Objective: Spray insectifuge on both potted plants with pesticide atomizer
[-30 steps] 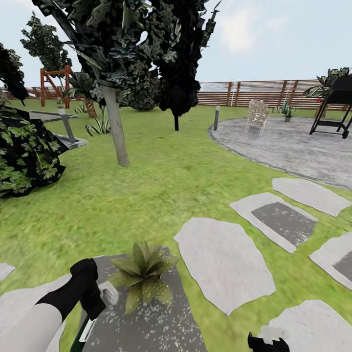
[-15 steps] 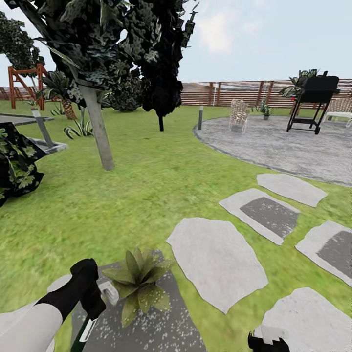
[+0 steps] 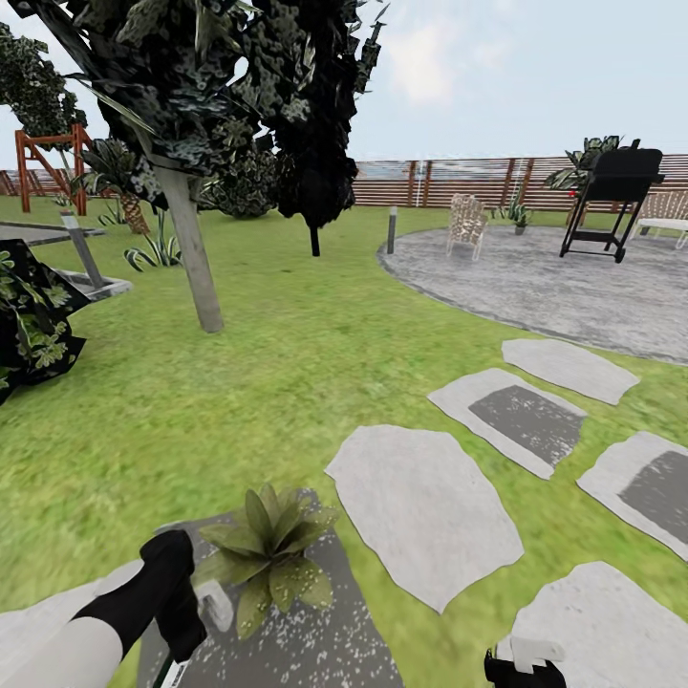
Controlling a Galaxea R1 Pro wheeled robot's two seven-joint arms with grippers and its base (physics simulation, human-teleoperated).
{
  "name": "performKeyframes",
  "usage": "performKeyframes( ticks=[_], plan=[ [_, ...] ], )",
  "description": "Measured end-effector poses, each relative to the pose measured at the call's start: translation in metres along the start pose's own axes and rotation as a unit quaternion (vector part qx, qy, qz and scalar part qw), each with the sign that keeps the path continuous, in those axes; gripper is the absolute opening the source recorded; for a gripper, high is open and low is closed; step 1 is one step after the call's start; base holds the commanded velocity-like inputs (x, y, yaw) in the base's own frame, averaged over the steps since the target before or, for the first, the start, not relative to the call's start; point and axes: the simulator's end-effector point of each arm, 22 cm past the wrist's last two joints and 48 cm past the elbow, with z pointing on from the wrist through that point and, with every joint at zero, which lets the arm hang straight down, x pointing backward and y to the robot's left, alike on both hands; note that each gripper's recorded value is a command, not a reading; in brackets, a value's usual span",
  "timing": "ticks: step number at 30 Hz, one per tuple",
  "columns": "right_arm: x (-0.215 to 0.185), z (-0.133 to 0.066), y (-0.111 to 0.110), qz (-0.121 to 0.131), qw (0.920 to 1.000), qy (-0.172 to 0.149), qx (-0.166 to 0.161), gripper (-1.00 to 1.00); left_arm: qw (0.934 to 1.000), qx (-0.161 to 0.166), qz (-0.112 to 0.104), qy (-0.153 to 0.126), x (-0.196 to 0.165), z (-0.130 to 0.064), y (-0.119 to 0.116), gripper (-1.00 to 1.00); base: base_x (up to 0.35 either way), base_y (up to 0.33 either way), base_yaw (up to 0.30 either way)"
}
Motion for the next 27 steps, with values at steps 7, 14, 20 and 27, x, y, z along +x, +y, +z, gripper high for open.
performKeyframes(
  ticks=[7,14,20,27],
  plan=[
    [0.0,0.0,0.0,0.0,1.0,0.0,0.0,1.0,0.9976,0.024,0.024,-0.06,-0.017,-0.006,0.0,-1.0,0.0,0.0,0.0],
    [-0.001,0.0,0.0,0.001,1.0,-0.001,0.0,1.0,0.9976,0.022,0.014,-0.064,-0.015,-0.008,0.005,-1.0,-0.019,0.008,-0.185],
    [-0.002,-0.001,0.0,0.003,1.0,-0.002,0.0,1.0,0.9975,0.022,0.015,-0.065,-0.017,-0.009,0.003,-1.0,-0.228,0.215,-0.253],
    [-0.003,-0.001,0.0,0.003,1.0,-0.003,0.0,1.0,0.9972,0.012,0.016,-0.072,-0.023,-0.019,0.009,-1.0,-0.034,0.283,-0.118]
  ],
)
